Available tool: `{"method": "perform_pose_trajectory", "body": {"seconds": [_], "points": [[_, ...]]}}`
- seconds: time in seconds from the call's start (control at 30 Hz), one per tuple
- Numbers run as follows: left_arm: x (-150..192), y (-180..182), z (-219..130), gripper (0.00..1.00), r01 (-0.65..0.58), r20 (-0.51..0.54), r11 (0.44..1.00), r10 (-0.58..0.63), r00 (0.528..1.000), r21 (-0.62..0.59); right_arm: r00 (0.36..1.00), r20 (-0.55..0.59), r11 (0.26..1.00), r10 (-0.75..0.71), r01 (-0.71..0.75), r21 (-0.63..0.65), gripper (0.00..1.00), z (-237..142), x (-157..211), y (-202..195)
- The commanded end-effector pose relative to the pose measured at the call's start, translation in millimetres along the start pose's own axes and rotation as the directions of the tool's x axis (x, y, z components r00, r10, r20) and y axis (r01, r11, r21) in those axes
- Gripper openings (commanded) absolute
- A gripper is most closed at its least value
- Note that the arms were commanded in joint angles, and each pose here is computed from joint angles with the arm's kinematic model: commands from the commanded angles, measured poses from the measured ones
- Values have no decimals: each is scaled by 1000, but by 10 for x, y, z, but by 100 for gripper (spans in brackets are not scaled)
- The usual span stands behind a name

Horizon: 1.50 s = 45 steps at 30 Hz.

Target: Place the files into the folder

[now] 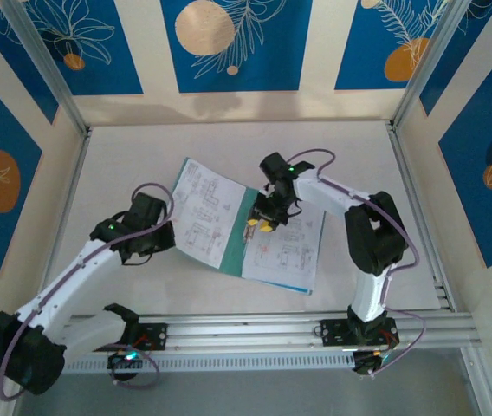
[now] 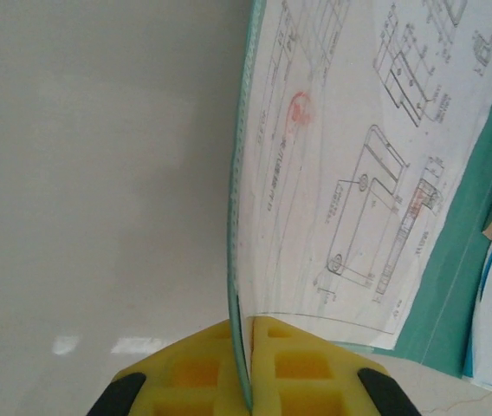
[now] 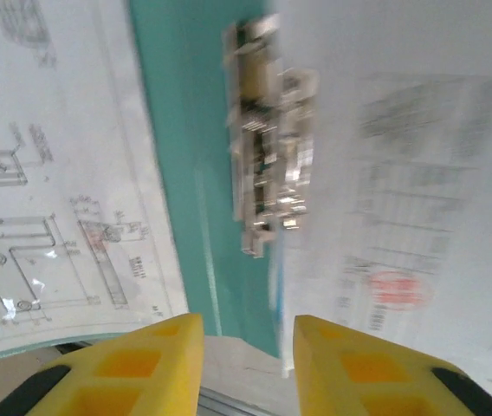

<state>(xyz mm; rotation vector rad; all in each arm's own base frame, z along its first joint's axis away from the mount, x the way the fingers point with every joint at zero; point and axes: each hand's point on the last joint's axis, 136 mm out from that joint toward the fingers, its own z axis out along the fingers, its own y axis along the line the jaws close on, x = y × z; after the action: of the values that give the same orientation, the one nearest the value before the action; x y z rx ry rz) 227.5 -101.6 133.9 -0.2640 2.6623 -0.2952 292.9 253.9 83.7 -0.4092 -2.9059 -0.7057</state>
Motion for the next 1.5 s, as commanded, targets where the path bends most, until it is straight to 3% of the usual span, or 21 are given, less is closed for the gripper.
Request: {"method": "perform_pose_trajectory", "body": {"seconds": [0.0, 0.17, 0.37, 0.63, 0.83, 1.0, 1.2, 1.3, 1.37, 1.47], "points": [[-8, 165, -225, 0, -33, 36, 995, 37, 999, -91, 991, 2, 989, 136, -136, 57, 27, -66, -10, -446], [-39, 141, -408, 0, -53, 89, 994, 62, 994, -98, 947, 69, 943, 313, -318, 96, 19, -182, -11, -1024], [-121, -2, -597, 0, -106, 176, 984, 131, 976, -143, 889, 149, 882, 434, -452, 132, 17, -279, 78, -1494], [-177, -494, -677, 0, -211, 252, 969, 237, 938, -127, 880, 39, 871, 474, -475, 123, 14, 89, 106, -1503], [-29, -1146, -704, 0, -374, 279, 927, 360, 890, -4, 892, 34, 885, 451, -452, 112, 14, 130, -82, -1382], [300, -1683, -636, 1, -503, 262, 852, 458, 849, 141, 899, -3, 895, 438, -436, 89, 13, 203, -228, -1320], [623, -2060, -486, 20, -556, 199, 782, 519, 831, 282, 912, 11, 911, 409, -409, 58, 12, 139, -443, -1210], [904, -2363, -439, 37, -569, 157, 692, 566, 810, 444, 912, 51, 908, 408, -411, 89, 12, 3, -508, -1237], [1099, -2525, -407, 43, -553, 114, 637, 595, 795, 536, 904, 103, 894, 416, -427, 136, 13, -139, -505, -1334], [1315, -2727, -395, 51, -515, 72, 566, 625, 777, 643, 868, 222, 848, 445, -488, 208, 23, -437, -449, -1575]]}}
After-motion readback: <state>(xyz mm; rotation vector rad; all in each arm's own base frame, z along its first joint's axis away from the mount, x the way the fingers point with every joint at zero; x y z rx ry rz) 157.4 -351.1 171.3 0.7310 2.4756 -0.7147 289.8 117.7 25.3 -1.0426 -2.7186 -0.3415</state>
